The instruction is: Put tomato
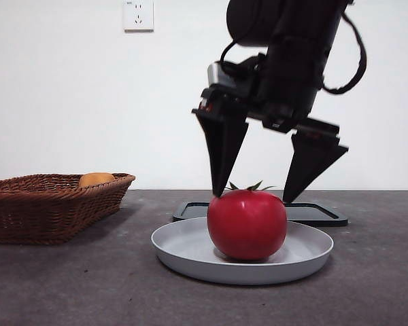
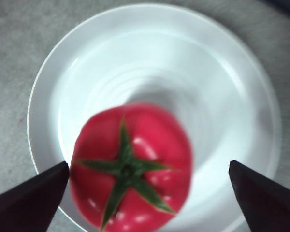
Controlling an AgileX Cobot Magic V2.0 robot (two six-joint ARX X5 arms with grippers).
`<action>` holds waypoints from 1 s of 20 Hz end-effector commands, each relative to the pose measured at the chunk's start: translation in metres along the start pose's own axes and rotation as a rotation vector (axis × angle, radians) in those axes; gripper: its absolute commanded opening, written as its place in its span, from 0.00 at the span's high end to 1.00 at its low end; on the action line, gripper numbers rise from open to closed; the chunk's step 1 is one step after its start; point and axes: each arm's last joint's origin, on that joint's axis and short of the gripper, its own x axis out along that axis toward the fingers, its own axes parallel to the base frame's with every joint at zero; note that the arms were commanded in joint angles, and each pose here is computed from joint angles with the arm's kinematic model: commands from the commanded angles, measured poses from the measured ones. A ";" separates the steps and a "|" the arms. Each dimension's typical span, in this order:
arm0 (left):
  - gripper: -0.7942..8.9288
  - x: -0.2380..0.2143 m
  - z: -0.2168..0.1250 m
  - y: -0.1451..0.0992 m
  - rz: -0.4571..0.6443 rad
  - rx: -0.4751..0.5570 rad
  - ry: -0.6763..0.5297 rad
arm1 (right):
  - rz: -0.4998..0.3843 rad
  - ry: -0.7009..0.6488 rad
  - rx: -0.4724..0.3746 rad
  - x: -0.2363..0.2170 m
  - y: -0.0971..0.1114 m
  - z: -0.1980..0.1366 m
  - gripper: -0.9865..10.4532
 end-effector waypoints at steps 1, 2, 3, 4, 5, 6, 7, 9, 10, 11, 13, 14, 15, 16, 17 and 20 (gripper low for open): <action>0.24 0.000 0.002 -0.001 -0.006 -0.001 -0.014 | 0.011 0.001 -0.029 0.009 0.006 0.006 0.30; 0.24 0.000 0.003 -0.002 -0.008 -0.002 -0.020 | 0.012 -0.002 -0.030 0.011 0.007 0.007 0.30; 0.24 0.000 0.003 -0.002 -0.011 -0.003 -0.027 | 0.012 -0.002 -0.031 0.014 0.007 0.007 0.30; 0.24 0.000 0.004 -0.002 -0.012 -0.004 -0.031 | 0.012 0.001 -0.030 0.017 0.007 0.008 0.30; 0.24 0.000 0.004 -0.002 -0.013 -0.002 -0.033 | 0.013 0.013 -0.030 0.019 0.007 0.007 0.31; 0.24 0.000 0.004 -0.002 -0.014 0.000 -0.034 | 0.011 0.030 -0.028 0.023 0.006 0.007 0.31; 0.24 0.000 0.004 -0.002 -0.014 0.000 -0.035 | 0.016 0.045 -0.027 0.025 0.006 0.006 0.32; 0.24 0.000 0.004 -0.002 -0.013 0.003 -0.034 | 0.019 0.053 -0.023 0.029 0.007 0.006 0.40; 0.24 0.000 0.004 -0.002 -0.013 0.003 -0.034 | 0.022 0.052 -0.017 0.029 0.007 0.006 0.46; 0.24 0.000 0.004 -0.002 -0.013 0.003 -0.034 | 0.023 0.056 -0.011 0.029 0.007 0.006 0.52; 0.24 0.000 0.004 -0.002 -0.014 0.003 -0.035 | 0.030 0.073 -0.007 0.029 0.007 0.004 0.63; 0.24 0.000 0.004 -0.002 -0.014 0.004 -0.035 | 0.029 0.078 -0.006 0.029 0.006 0.004 0.67; 0.24 0.000 0.004 -0.002 -0.014 0.003 -0.035 | 0.028 0.079 -0.006 0.029 0.006 0.004 0.69; 0.24 0.000 0.004 -0.002 -0.013 0.004 -0.034 | 0.025 0.076 -0.004 0.029 0.006 0.004 0.69; 0.24 0.000 0.004 -0.002 -0.013 0.004 -0.034 | 0.020 0.073 -0.004 0.028 0.006 0.005 0.69; 0.24 0.000 0.004 -0.002 -0.013 0.004 -0.034 | 0.016 0.041 0.019 0.014 0.003 0.018 0.69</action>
